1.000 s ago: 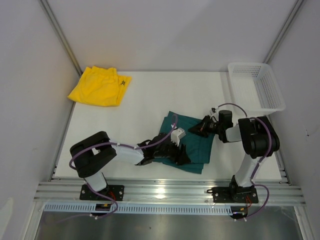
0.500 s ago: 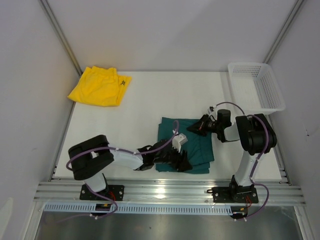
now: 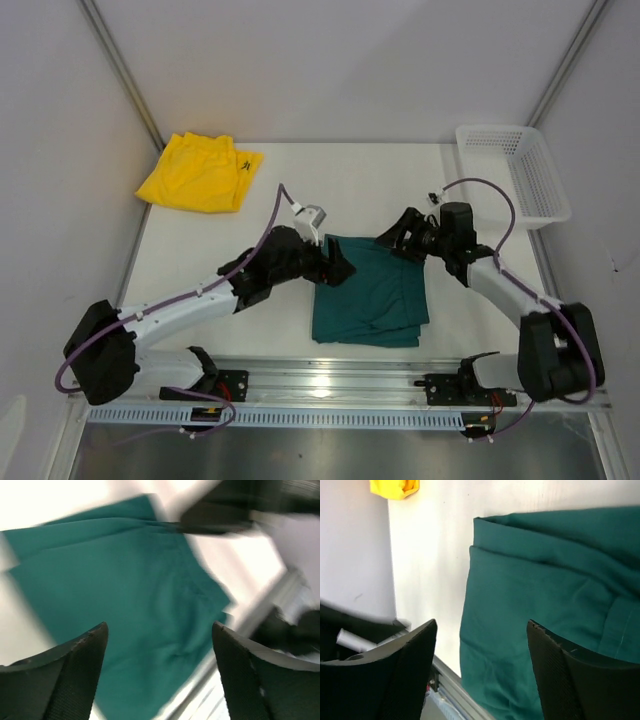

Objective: Fold and stack the shorts
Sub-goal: Neatly place the folded shorts to the corner

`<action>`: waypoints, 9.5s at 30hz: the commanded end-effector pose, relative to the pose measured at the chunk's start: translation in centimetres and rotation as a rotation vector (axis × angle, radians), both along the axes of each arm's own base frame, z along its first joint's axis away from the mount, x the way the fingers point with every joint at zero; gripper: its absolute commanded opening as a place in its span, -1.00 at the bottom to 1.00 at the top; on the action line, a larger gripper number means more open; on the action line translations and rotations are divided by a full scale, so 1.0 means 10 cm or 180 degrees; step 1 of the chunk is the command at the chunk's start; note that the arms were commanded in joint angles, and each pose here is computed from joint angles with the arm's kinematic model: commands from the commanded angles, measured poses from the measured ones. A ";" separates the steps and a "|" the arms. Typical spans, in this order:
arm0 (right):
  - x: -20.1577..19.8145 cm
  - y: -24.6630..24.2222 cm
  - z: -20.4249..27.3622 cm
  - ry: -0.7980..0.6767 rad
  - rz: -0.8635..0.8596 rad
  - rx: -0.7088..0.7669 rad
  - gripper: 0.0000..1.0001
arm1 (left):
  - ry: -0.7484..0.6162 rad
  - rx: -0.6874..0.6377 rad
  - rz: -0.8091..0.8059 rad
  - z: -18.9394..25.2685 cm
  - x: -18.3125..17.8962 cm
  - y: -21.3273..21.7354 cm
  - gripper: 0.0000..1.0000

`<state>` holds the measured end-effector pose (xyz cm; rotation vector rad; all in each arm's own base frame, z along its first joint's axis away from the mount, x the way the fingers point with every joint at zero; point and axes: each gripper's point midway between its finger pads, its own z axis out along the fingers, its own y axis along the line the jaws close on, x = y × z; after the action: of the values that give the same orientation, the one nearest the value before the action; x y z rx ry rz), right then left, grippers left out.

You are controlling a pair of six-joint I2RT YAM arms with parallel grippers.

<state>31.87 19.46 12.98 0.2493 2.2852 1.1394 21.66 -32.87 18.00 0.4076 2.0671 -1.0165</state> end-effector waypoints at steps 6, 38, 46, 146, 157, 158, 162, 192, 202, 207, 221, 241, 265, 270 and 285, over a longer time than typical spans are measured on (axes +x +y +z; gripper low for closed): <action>-0.94 0.05 0.08 0.0482 -0.0724 -0.0298 0.90 | 0.0060 0.0870 0.0208 -0.26 0.74 0.28 0.88; -1.95 0.32 -0.59 0.1571 -0.2567 0.0485 0.99 | -0.0341 0.0764 -0.0439 -0.36 1.63 0.16 0.98; -1.86 0.30 -0.61 0.1613 -0.2773 0.0752 0.99 | -0.0412 0.0737 -0.0411 -0.22 1.60 0.19 0.98; -0.46 -0.62 -0.68 0.0532 -0.0139 -0.1868 -1.00 | 0.0682 0.1086 -0.0113 -1.54 1.66 0.22 -0.90; 0.12 -0.39 -0.63 0.0255 0.0054 -0.1867 -0.06 | 0.0950 0.0928 0.1433 -1.65 0.95 0.95 -0.97; 0.13 -0.34 -0.62 0.0246 0.0106 -0.1792 0.09 | 0.0906 0.0957 0.1483 -1.63 0.89 0.95 -0.77; 0.04 -0.21 -0.62 0.0198 0.0229 -0.1461 0.94 | 0.0761 0.0796 0.1630 -1.38 0.88 1.00 0.25; -0.61 -0.50 -0.99 0.0503 0.0025 -0.1222 0.91 | 0.0963 0.0637 0.1097 -1.45 1.10 0.79 0.99; -0.57 -0.50 -1.01 0.0488 -0.0035 -0.1208 -0.19 | 0.0887 0.0402 0.0756 -1.43 1.05 0.60 0.83; -0.56 -0.51 -0.98 0.0461 -0.0079 -0.1220 -0.28 | 0.0891 0.0296 0.0623 -1.42 1.00 0.53 0.65; -0.54 -0.54 -0.91 0.0420 -0.0136 -0.1229 -0.89 | 0.0892 0.0408 0.0590 -1.52 0.91 0.61 -0.17; 0.29 0.19 -0.52 -0.0016 -0.0036 -0.0978 -1.00 | 0.0591 0.0824 0.0960 -0.82 1.81 0.94 -1.00; 2.45 2.39 0.38 -0.1207 0.0132 0.1049 -1.00 | -0.0108 0.0491 0.1963 0.43 3.96 2.42 -1.00; 2.62 2.72 0.43 -0.1397 0.0063 0.1503 -1.00 | -0.0353 0.0442 0.2116 0.78 4.12 2.73 -1.00; 2.63 3.09 0.41 -0.1584 -0.1029 0.2194 -1.00 | -0.0268 0.0100 0.2595 0.82 4.17 3.81 -1.00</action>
<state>57.85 50.91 12.91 0.4114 1.5227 1.5299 62.59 4.46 22.32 -0.3828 2.0005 -0.4277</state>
